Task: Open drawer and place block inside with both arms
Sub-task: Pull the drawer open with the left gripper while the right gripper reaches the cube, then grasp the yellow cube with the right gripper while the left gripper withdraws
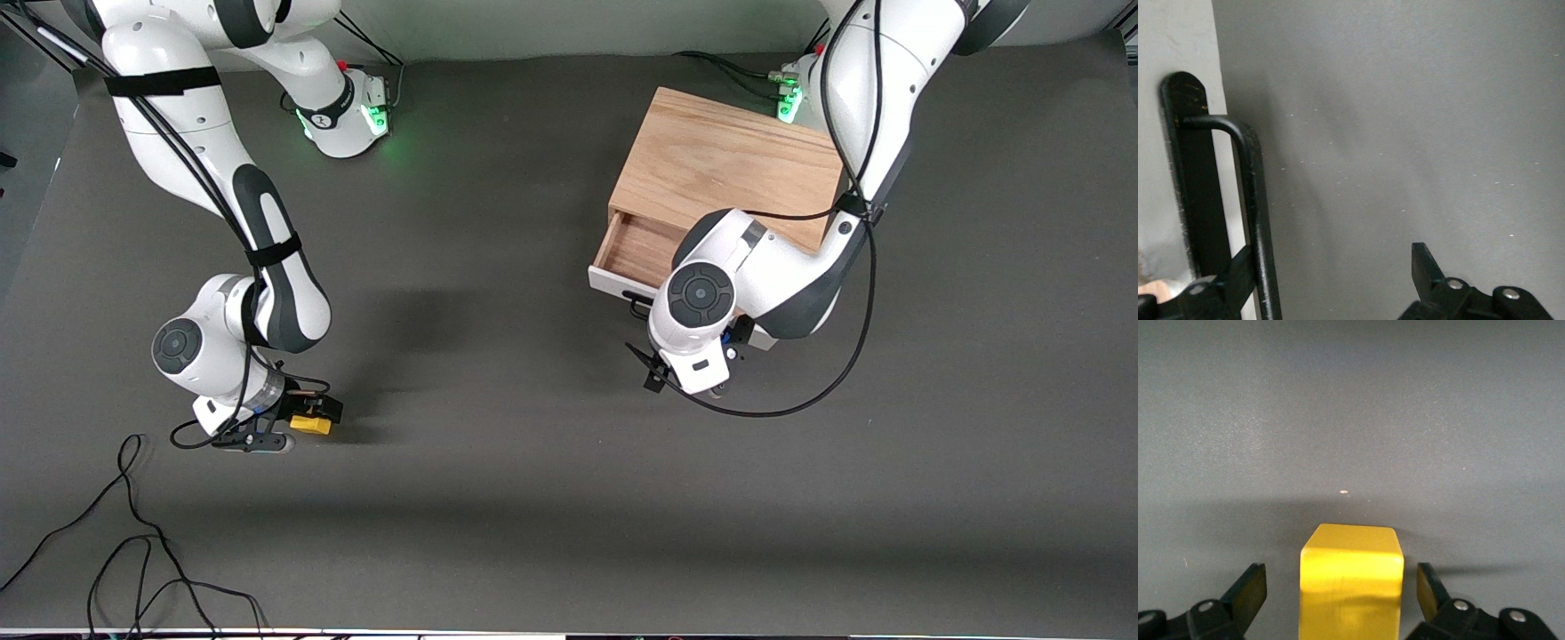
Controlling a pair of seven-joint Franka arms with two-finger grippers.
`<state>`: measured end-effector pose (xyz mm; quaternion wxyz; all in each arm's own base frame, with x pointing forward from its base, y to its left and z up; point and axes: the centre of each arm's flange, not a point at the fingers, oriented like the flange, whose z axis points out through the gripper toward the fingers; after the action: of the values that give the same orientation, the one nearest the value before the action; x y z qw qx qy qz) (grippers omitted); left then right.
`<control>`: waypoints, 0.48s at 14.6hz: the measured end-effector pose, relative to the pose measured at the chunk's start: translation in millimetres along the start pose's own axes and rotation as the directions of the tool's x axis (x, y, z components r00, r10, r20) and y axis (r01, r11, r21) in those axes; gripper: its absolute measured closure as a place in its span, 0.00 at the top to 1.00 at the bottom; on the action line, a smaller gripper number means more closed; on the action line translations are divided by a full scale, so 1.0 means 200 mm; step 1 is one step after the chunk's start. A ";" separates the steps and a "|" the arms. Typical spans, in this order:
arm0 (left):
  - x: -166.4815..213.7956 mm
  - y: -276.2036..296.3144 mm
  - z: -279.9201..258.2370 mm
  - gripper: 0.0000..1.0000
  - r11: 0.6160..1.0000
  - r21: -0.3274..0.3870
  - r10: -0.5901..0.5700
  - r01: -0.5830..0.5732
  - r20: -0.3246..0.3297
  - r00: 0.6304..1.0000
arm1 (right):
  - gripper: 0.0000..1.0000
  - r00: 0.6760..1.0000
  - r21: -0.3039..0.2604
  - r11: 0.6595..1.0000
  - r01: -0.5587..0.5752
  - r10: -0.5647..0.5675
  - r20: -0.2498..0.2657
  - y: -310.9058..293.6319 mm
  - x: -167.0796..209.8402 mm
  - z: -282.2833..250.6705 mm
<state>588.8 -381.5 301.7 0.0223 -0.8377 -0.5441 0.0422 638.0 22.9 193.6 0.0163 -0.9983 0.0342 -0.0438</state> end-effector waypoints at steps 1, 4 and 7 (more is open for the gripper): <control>0.00 0.01 0.00 1.00 1.000 -0.012 -0.001 0.001 0.000 1.000 | 1.00 1.000 0.000 1.000 0.000 0.000 0.000 0.00 0.00 0.00; 0.01 0.04 -0.02 1.00 0.999 -0.050 -0.003 0.004 0.004 1.000 | 0.99 1.000 -0.001 1.000 0.000 0.000 -0.001 0.00 0.00 0.00; 0.04 0.14 -0.13 1.00 0.983 -0.181 -0.016 0.020 0.027 1.000 | 0.99 1.000 -0.004 1.000 0.003 -0.003 -0.005 0.01 0.00 0.01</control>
<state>620.5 -385.9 324.4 -0.0606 -0.8307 -0.5534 0.0027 638.3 20.8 192.2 0.0142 -0.9983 0.0329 -0.0464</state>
